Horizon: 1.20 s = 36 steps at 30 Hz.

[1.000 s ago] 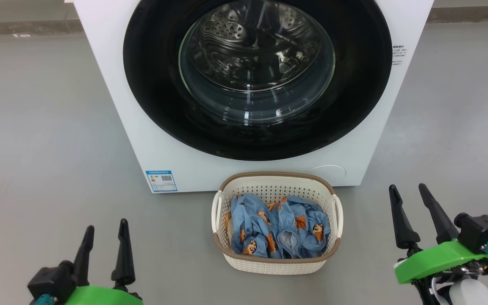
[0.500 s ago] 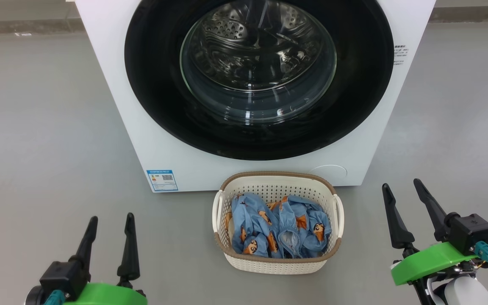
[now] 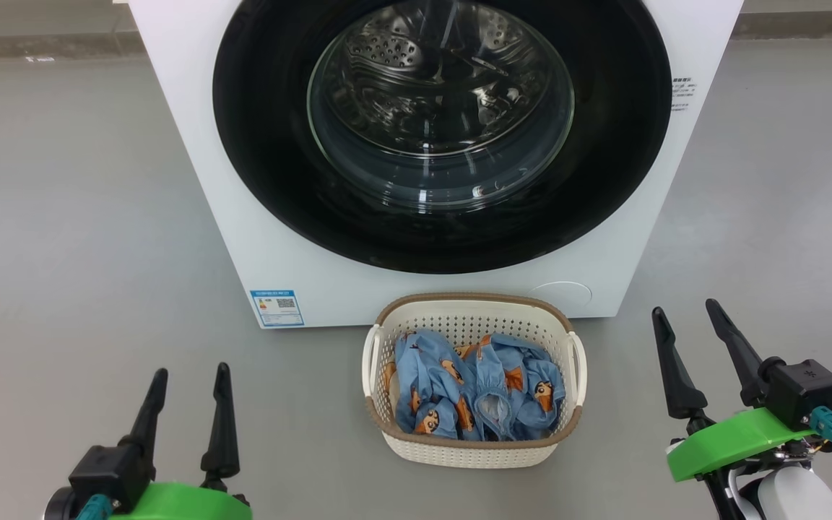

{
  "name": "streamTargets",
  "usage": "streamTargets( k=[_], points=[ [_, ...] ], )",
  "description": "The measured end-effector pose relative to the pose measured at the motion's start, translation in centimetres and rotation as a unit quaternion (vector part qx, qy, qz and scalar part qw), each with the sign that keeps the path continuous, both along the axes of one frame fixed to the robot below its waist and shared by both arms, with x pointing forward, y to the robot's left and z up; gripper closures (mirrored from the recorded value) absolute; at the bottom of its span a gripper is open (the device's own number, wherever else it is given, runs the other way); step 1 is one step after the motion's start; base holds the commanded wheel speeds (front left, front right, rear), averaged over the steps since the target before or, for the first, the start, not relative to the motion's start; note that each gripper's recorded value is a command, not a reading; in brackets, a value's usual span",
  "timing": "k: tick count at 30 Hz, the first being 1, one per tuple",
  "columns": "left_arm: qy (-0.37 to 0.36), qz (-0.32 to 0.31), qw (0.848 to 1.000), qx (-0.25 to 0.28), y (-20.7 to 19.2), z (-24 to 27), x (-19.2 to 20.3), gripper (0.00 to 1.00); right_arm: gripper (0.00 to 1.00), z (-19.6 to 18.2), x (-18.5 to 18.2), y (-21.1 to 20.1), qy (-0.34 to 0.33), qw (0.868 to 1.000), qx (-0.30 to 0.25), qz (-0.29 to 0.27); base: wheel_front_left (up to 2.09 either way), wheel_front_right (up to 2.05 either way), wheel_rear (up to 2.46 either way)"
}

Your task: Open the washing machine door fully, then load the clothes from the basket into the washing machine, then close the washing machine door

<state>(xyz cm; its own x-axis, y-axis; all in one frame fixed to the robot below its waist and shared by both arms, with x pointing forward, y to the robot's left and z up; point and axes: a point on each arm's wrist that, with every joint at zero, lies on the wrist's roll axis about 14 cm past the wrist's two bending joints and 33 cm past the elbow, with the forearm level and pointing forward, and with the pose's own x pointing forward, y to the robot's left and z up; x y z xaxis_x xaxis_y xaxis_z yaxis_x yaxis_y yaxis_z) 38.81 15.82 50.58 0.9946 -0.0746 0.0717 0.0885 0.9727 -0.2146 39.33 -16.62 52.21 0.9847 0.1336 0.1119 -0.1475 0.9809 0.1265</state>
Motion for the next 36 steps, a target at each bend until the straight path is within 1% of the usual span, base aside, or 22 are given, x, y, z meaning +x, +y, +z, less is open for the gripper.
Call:
streamTargets(
  k=[21,28,36],
  points=[
    [0.007,-0.002,1.000,0.001,-0.14,-0.42,-0.16,0.00,0.00,0.02,-0.21,-0.06,0.000,1.000,-0.002,0.000,0.05,0.05,-0.11],
    [0.008,-0.002,1.000,0.003,-0.08,-0.48,-0.16,0.00,0.00,0.00,-0.23,-0.01,0.000,1.000,-0.002,0.001,0.75,0.75,-1.49],
    [0.011,-0.002,1.000,0.002,-0.04,-0.67,-0.06,0.00,0.00,-0.19,-0.18,-0.11,0.003,1.000,0.000,-0.001,1.20,1.20,-2.39]
  ],
)
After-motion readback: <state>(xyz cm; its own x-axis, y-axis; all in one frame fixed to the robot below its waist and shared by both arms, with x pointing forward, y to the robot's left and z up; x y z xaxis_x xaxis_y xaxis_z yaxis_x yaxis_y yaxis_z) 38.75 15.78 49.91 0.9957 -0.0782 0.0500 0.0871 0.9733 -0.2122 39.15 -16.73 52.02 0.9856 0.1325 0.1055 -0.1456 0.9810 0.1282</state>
